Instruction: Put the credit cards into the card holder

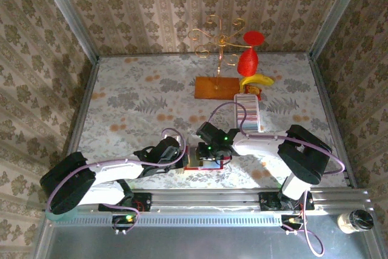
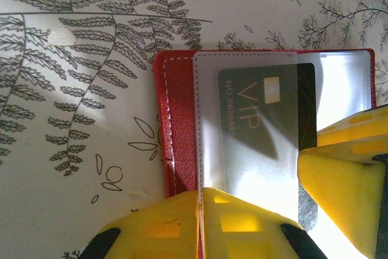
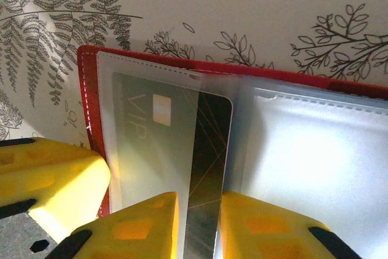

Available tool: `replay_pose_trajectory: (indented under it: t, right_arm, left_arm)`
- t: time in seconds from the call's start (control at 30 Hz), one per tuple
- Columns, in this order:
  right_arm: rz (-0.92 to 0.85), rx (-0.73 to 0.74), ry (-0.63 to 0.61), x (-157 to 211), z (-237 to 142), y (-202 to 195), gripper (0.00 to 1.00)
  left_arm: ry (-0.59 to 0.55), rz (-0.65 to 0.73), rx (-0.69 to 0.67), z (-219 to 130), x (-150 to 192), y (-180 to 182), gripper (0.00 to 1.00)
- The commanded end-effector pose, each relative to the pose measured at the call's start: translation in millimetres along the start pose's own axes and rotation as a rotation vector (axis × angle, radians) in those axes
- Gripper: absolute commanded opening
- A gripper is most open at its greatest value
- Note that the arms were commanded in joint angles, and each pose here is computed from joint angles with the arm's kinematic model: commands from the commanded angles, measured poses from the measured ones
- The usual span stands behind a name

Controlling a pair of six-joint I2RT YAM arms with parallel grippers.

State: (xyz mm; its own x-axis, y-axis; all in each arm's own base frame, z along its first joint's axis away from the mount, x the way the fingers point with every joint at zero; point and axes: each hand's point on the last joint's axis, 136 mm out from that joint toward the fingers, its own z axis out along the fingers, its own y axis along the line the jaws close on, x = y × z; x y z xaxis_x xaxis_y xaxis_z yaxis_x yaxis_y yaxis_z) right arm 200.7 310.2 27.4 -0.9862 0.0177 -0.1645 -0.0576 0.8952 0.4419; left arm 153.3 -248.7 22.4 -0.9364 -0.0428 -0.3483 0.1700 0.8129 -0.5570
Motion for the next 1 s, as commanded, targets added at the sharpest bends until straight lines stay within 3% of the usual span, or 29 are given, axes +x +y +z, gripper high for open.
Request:
replay_pose_trajectory:
  t: [0.0, 0.47, 0.97]
  right_arm:
    - [-0.007, -0.036, -0.007, -4.0, -0.4, 19.0, 0.24]
    - [-0.006, -0.082, -0.009, -5.1, -0.2, 35.7, 0.27]
    - [0.04, 0.129, -0.087, 14.6, -38.7, -39.0, 0.43]
  left_arm:
    - [0.023, -0.001, -0.01, 1.9, 9.4, 5.7, 0.1]
    - [0.023, 0.001, -0.007, 2.5, 9.3, 4.2, 0.1]
    - [0.026, 0.007, -0.008, 2.0, 10.9, 5.1, 0.12]
